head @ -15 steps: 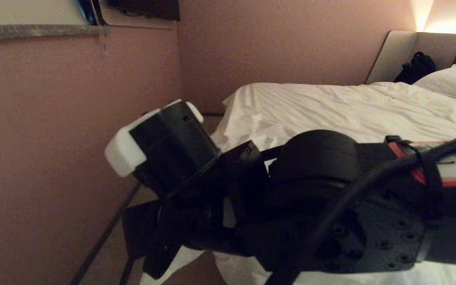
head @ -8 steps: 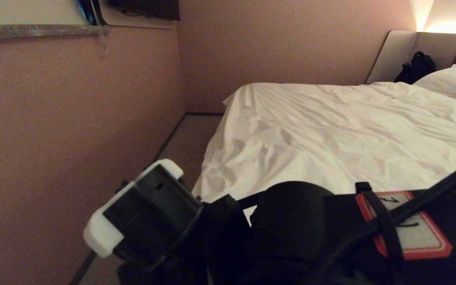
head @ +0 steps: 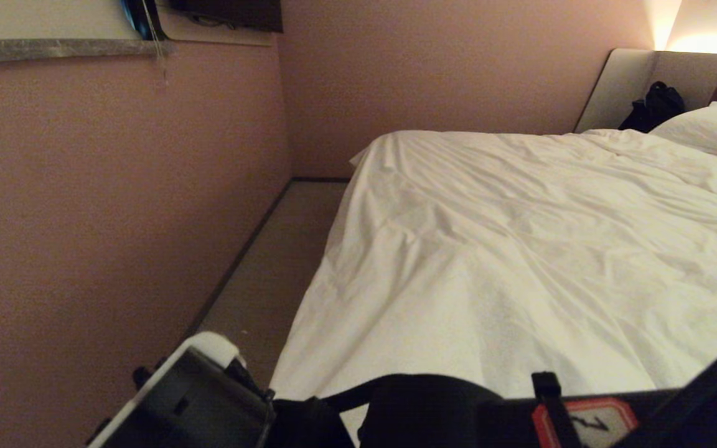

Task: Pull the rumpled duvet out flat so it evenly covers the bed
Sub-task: Flatten the corners of the folded blanket

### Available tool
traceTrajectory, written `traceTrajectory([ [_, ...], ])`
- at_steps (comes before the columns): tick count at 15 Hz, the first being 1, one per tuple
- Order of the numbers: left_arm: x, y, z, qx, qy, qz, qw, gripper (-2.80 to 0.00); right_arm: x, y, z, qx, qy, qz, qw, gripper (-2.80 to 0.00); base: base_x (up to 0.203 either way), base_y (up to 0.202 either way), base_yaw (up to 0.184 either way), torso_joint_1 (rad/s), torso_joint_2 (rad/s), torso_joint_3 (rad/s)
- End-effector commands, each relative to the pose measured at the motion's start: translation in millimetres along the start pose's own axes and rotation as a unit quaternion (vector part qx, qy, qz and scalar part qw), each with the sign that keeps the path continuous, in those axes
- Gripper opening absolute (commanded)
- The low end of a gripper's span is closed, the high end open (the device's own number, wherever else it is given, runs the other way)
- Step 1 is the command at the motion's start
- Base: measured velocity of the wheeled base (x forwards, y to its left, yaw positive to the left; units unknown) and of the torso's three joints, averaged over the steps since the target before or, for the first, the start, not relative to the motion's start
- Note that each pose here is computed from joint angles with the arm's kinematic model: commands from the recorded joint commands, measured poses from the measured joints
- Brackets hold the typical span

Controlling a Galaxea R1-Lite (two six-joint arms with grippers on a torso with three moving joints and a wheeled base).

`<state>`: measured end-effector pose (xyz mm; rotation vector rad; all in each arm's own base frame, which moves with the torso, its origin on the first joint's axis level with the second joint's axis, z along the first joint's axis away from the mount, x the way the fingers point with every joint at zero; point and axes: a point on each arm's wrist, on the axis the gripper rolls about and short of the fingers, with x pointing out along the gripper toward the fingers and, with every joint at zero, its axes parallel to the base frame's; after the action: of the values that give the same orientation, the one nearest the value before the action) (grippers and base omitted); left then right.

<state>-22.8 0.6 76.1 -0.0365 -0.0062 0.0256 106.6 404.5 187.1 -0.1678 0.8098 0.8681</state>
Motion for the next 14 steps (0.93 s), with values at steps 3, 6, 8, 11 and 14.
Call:
traceTrajectory([
  [3,0.0,0.0,0.0,0.000,0.000,0.000,1.0000,-2.80,-5.5,17.9,-11.4,-0.018,0.007,0.012,1.000,0.00,0.000,0.000,0.000,0.000,0.00,0.000],
  [6,0.0,0.0,0.0,0.000,0.000,0.000,1.0000,-2.80,-33.5,19.8,-0.7,-0.011,-0.032,0.014,0.999,0.00,0.000,0.000,0.000,0.000,0.00,0.000],
  [8,0.0,0.0,0.0,0.000,0.000,0.000,1.0000,-2.80,-58.2,9.7,13.0,0.006,-0.063,0.016,0.998,0.00,0.000,0.000,0.000,0.000,0.00,0.000],
  [11,0.0,0.0,0.0,0.000,0.000,0.000,1.0000,-2.80,-96.6,0.7,27.3,0.024,-0.104,0.034,0.994,0.00,0.000,0.000,0.000,0.000,0.00,0.000],
  [14,0.0,0.0,0.0,0.000,0.000,0.000,1.0000,-2.80,-82.6,-9.4,21.3,0.025,-0.080,0.016,0.996,0.00,0.000,0.000,0.000,0.000,0.00,0.000],
])
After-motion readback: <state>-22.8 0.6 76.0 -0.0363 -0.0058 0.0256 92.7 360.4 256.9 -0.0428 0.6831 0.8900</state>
